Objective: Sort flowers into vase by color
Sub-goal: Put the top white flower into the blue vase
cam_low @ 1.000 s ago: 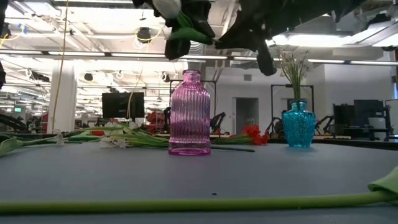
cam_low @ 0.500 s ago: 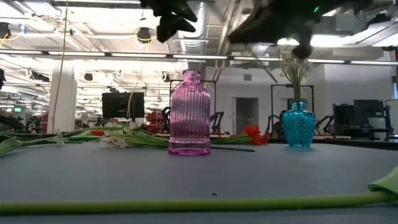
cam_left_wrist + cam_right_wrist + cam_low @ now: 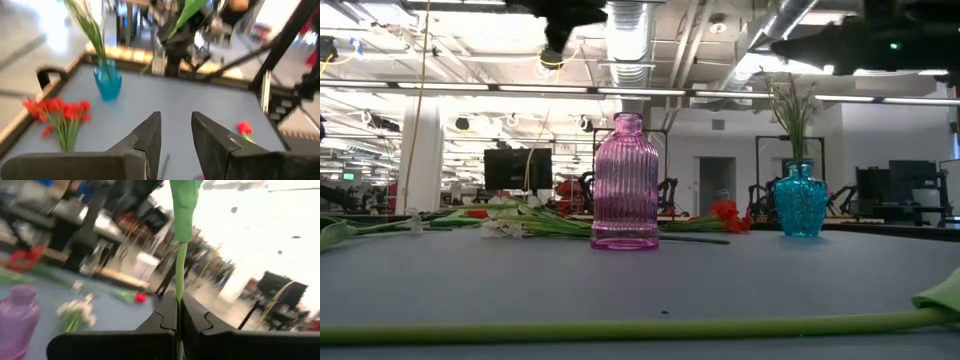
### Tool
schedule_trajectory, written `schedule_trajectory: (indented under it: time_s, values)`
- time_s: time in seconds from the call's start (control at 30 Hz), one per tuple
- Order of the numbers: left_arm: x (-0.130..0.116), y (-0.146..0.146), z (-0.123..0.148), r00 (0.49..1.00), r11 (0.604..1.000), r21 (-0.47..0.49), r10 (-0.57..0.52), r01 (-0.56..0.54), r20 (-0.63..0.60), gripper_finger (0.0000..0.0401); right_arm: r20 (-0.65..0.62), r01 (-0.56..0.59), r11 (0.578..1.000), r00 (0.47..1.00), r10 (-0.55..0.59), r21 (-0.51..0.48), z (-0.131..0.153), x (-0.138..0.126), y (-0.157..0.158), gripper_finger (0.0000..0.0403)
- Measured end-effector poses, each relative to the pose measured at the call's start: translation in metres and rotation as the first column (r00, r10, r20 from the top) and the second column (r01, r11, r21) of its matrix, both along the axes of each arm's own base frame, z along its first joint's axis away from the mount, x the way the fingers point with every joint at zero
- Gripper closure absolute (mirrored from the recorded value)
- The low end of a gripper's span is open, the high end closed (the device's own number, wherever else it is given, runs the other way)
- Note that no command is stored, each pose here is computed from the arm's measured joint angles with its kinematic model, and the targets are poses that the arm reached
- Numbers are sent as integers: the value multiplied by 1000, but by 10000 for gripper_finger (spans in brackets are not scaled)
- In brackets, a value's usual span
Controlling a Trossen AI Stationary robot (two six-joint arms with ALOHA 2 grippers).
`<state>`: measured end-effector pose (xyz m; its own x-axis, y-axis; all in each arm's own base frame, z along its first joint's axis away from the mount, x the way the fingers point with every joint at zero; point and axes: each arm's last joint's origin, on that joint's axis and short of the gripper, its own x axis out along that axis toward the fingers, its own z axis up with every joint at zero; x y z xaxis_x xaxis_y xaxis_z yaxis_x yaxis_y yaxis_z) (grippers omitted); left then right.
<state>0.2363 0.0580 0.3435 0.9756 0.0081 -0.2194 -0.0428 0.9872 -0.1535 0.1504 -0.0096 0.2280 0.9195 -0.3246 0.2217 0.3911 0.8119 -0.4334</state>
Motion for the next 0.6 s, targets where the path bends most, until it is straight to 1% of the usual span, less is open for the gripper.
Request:
schedule_trajectory:
  time_s: [0.17, 0.27, 0.37, 0.5, 0.6]
  values:
    - [-37, -8, -1, 985, 996, 56, 55, -64, 162, 314, 128, 78, 994, 989, -69, -70, -3, -18, -5, 376]
    - [-50, -12, -3, 974, 994, 81, 48, -67, 222, 315, 143, 152, 982, 980, -136, -110, -3, -23, -10, 376]
    - [-53, -13, -6, 968, 994, 84, 44, -67, 246, 315, 138, 214, 968, 971, -196, -131, -3, -24, -16, 376]
    - [-50, -12, -10, 974, 995, 76, 46, -64, 222, 315, 154, 274, 956, 954, -256, -107, -2, -26, -25, 376]
    - [-45, -11, -15, 979, 995, 72, 47, -62, 197, 315, 168, 262, 961, 955, -243, -95, -2, -27, -30, 376]
